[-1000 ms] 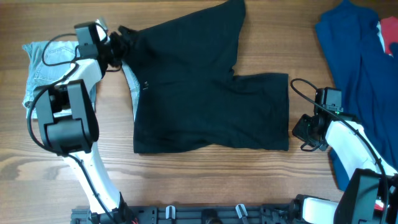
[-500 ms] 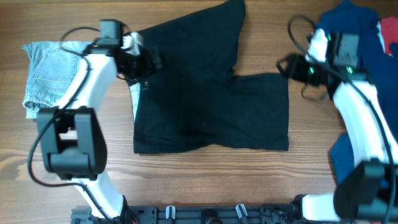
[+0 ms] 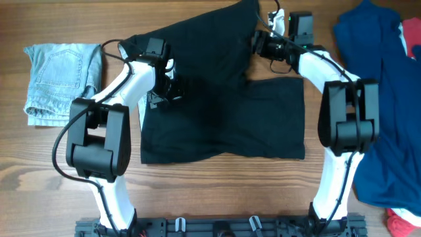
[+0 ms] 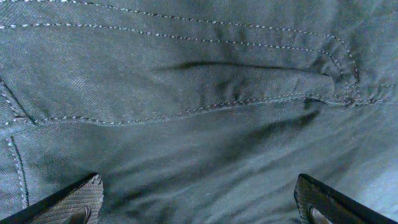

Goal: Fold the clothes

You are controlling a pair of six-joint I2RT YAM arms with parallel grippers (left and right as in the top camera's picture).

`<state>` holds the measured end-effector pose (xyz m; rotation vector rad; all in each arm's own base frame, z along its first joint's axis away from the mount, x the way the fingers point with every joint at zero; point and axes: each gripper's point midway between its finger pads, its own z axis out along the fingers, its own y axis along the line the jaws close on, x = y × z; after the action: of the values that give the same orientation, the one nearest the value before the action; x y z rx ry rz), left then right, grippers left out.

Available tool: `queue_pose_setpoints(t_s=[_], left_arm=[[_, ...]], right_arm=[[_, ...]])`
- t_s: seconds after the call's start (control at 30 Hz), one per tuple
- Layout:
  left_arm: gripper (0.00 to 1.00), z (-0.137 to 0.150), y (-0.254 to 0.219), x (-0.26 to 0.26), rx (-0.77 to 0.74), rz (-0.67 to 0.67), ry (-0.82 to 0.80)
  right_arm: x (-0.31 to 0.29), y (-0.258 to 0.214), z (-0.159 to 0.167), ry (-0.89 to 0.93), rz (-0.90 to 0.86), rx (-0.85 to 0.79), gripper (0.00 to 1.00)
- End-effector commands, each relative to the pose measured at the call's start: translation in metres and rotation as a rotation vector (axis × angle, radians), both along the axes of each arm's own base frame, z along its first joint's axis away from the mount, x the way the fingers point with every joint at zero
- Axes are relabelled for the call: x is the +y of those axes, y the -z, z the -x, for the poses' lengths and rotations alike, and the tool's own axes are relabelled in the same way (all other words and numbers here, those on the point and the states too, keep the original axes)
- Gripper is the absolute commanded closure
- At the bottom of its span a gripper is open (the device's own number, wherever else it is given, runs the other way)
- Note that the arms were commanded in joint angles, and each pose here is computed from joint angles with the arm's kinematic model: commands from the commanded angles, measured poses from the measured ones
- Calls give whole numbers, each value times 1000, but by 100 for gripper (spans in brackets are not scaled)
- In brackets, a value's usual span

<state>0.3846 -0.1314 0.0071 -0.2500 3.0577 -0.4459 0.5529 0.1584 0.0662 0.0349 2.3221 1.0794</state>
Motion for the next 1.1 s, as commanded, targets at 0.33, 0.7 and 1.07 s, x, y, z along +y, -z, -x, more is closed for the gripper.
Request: queue_pose_setpoints(t_s=[0.33,0.7,1.07], left_arm=[[0,59,60,31,230,-146,-50],[0,57,61,31,219,-143,-50],[0,55,61,31,215,-142,-51]], right_arm=[[12,38,-20,94,-60,47,45],[10,-137,2,-54,-143,-218,96],[-50,-99,22,182,426,-114,48]])
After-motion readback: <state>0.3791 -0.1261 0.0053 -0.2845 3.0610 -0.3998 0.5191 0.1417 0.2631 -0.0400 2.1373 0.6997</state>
